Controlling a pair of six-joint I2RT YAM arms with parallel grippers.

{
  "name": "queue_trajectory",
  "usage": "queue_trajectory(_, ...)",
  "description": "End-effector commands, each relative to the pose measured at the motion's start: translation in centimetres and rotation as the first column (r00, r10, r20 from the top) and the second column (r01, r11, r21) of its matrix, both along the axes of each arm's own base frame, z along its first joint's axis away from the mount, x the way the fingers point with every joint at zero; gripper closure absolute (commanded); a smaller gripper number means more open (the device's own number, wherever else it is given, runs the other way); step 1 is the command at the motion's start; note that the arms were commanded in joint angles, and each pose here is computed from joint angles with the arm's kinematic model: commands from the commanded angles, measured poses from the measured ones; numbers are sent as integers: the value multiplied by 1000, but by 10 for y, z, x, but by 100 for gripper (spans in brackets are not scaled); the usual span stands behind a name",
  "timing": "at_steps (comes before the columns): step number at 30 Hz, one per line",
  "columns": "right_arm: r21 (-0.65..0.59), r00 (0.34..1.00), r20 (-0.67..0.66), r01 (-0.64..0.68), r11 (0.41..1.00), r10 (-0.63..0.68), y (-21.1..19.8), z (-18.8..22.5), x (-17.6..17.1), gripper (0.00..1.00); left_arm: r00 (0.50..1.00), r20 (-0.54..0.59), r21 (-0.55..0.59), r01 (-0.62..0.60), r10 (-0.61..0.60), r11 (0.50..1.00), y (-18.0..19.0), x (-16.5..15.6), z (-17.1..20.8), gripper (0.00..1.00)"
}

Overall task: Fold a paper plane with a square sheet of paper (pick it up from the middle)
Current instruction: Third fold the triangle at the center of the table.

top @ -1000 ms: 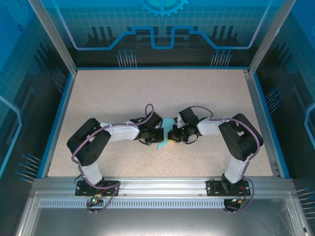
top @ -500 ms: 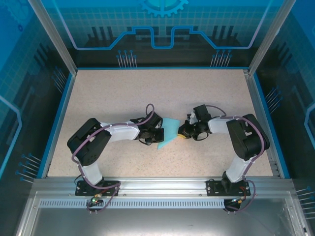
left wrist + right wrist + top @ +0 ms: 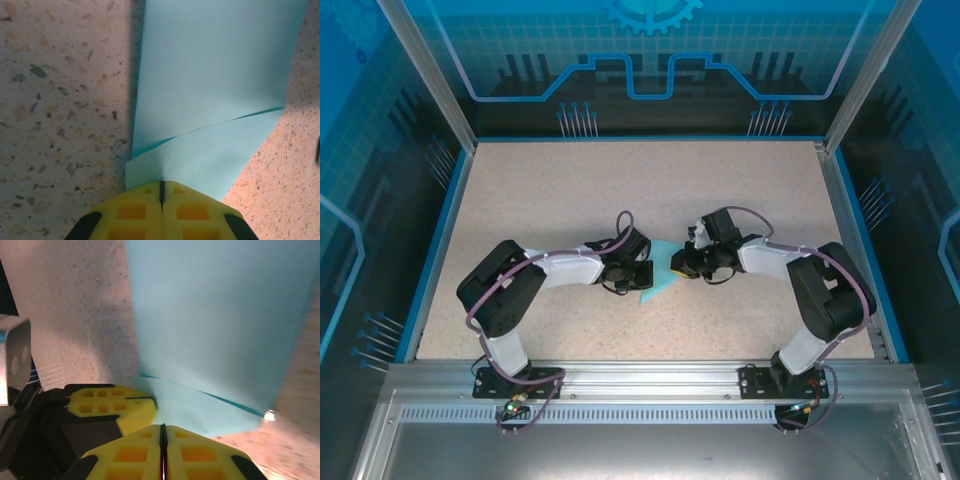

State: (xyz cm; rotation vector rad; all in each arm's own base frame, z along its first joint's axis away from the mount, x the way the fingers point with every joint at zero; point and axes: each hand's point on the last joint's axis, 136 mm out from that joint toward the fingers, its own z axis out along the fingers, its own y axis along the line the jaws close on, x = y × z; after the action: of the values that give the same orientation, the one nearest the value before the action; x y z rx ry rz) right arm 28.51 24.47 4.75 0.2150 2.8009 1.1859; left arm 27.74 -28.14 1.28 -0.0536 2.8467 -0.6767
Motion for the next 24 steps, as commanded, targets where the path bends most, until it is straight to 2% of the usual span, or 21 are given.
queue_trajectory(1,-24,999,-48,-2,1000,1,8,-15,-3,91,997,-77,130,5,5,991,25,-15,-32,98)
queue_trajectory(8,-74,993,-114,-30,997,22,6,-46,-12,94,998,-56,94,19,-14,995,19,-13,-19,96)
queue_trajectory(11,-132,990,-138,-27,991,8,-4,-59,-19,95,999,-38,78,24,-22,997,16,-10,-7,94)
queue_trajectory(15,-164,988,-155,-21,986,-4,-10,-65,-24,95,999,21,39,25,-26,999,11,-2,28,88)
queue_trajectory(17,-155,988,-154,-13,988,-11,-10,-65,-24,95,999,49,2,10,-10,1000,10,2,48,79)
queue_trajectory(18,-150,987,-157,-9,989,-14,-9,-66,-25,95,999,51,-21,-4,5,1000,8,1,56,77)
queue_trajectory(21,-145,987,-157,0,989,-23,-8,-64,-24,95,999,-5,-162,-45,44,986,-7,-8,70,77)
queue_trajectory(24,-148,988,-152,10,989,-32,-9,-63,-24,95,991,-86,-330,-122,99,936,-25,-15,70,81)
